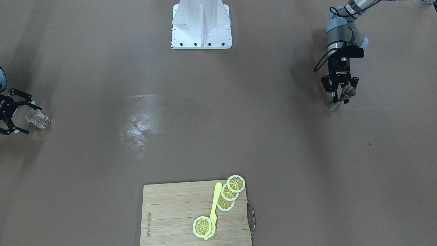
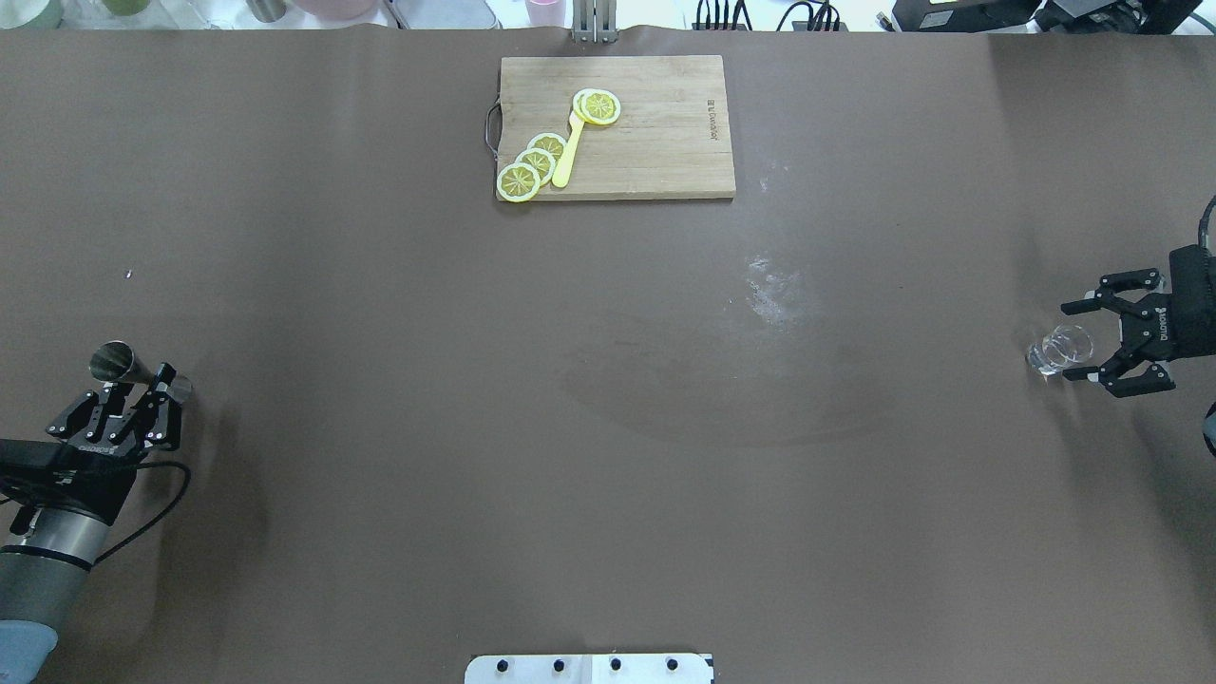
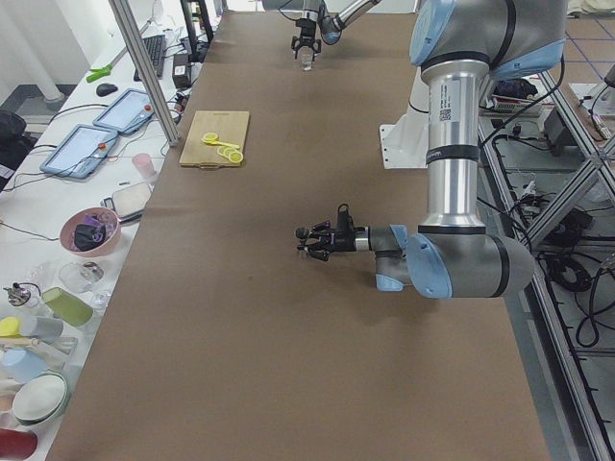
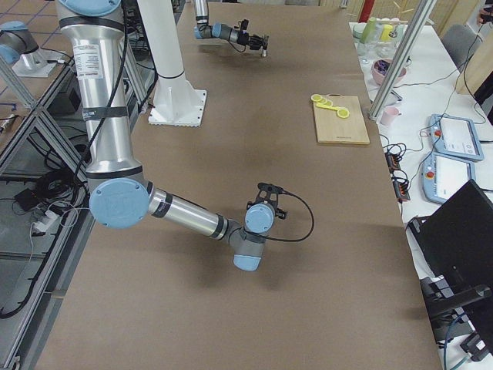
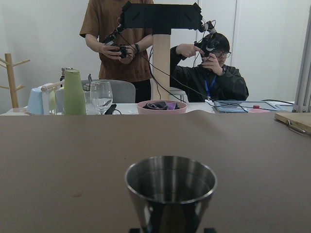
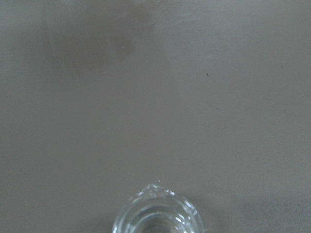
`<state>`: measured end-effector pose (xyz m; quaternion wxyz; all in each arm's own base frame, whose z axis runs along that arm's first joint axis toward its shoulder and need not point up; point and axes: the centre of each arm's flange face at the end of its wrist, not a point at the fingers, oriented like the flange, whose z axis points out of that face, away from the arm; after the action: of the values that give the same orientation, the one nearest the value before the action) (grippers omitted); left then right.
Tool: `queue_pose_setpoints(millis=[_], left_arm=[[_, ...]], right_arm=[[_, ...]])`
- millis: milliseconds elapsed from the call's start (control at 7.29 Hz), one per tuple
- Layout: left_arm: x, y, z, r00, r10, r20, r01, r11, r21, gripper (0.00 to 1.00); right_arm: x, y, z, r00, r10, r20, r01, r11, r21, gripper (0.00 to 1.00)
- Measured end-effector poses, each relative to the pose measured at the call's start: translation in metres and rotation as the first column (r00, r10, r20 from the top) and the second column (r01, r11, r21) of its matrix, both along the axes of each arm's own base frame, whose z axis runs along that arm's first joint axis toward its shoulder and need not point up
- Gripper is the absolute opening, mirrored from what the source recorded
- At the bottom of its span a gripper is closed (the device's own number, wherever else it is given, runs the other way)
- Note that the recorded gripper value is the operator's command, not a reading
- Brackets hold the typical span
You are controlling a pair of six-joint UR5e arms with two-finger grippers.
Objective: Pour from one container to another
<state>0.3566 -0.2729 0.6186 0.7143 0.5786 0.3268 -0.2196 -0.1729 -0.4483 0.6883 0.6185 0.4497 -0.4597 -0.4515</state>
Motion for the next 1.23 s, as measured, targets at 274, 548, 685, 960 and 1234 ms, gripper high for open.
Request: queue_pose_setpoints(millis=[274,548,685,960,1234], left_arm=[[-0.0002,0.0001,0.0006,1.0,0.001,0.001,-0.001,1.0,0.0,0.33],[-0.0005,0.0001,0.0012,1.0,0.002,0.002,-0.002,1.0,-0.001,0.26],[-0.0005,0.0001,0.0013,1.0,0.002,0.003,-0.002,1.0,-0.001,0.24],[-0.0006,0.0001,0.0005,1.0,0.002,0.001,-0.002,1.0,-0.001,0.19],[-0.0005,0.0001,-0.0029,1.0,0.002,-0.005,-0.002,1.0,0.001,0.14]], right_arm=[[-0.0029,-0.0011,-0.0023,1.0,-0.002,0.003,0.002,1.0,-0.002,0.77],[-0.0051,-0.0037,-0.0055,1.0,-0.003,0.007,0.003,1.0,0.001,0.76],[-0.0059,-0.0048,-0.0068,1.0,-0.003,0.008,0.003,1.0,0.004,0.63],[-0.0063,-0.0056,-0.0082,1.0,-0.003,0.01,0.003,1.0,0.006,0.22],[-0.0065,-0.0059,-0.0101,1.0,-0.004,0.012,0.004,1.0,0.01,0.0]])
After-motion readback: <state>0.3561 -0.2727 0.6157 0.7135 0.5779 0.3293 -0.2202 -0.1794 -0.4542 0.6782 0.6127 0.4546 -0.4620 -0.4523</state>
